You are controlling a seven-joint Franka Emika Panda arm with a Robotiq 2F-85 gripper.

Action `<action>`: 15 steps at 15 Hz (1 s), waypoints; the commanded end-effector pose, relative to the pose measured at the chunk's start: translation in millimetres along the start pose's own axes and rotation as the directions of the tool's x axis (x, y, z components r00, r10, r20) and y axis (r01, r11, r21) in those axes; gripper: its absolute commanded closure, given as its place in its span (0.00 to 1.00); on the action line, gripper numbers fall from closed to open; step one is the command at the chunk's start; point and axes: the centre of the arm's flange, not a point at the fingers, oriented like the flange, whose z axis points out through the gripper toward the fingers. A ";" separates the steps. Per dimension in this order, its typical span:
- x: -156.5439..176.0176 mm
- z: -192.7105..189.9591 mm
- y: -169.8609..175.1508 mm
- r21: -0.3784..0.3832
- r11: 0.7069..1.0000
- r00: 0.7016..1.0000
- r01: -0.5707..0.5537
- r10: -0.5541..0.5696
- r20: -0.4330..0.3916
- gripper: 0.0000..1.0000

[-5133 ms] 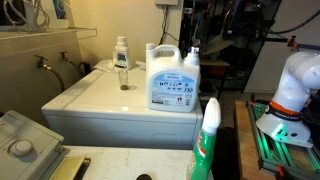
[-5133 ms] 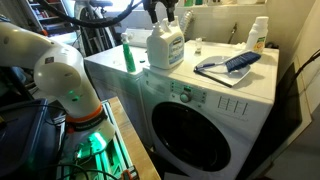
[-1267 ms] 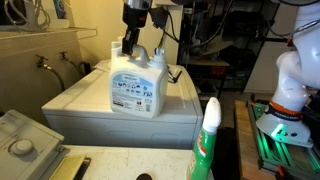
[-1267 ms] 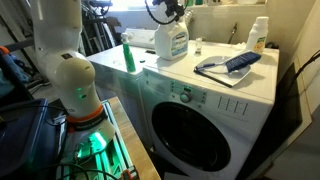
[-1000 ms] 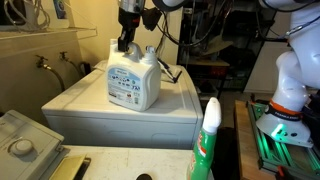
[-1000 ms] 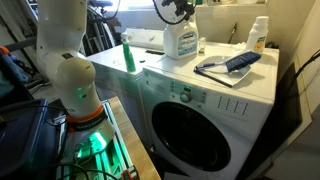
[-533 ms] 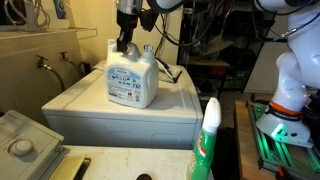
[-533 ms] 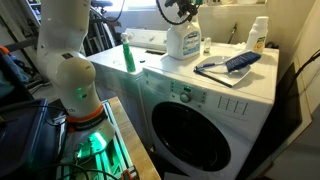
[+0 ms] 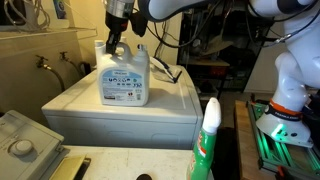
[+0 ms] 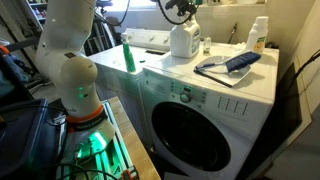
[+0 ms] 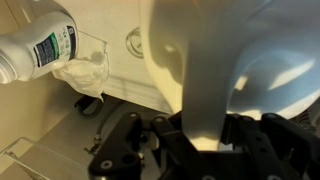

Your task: Move the big white bottle backward

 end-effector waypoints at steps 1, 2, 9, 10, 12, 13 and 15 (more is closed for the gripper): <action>43.1 -3.3 -12.0 -0.048 0.999 0.997 0.003 -0.007 -0.073 0.94; 49.7 -2.0 -13.0 -0.065 0.998 0.997 -0.011 0.006 -0.079 0.94; 84.5 1.1 -22.8 -0.117 0.981 0.987 -0.156 0.151 -0.045 0.93; 88.2 1.1 -24.3 -0.124 0.977 0.985 -0.173 0.169 -0.040 0.94; 95.6 0.8 -23.6 -0.123 0.972 0.979 -0.202 0.199 -0.037 0.94; 97.0 0.5 -22.0 -0.104 0.972 0.978 -0.210 0.207 -0.033 0.94; 43.1 14.3 -17.8 -0.117 0.979 0.986 -0.167 0.169 0.012 0.94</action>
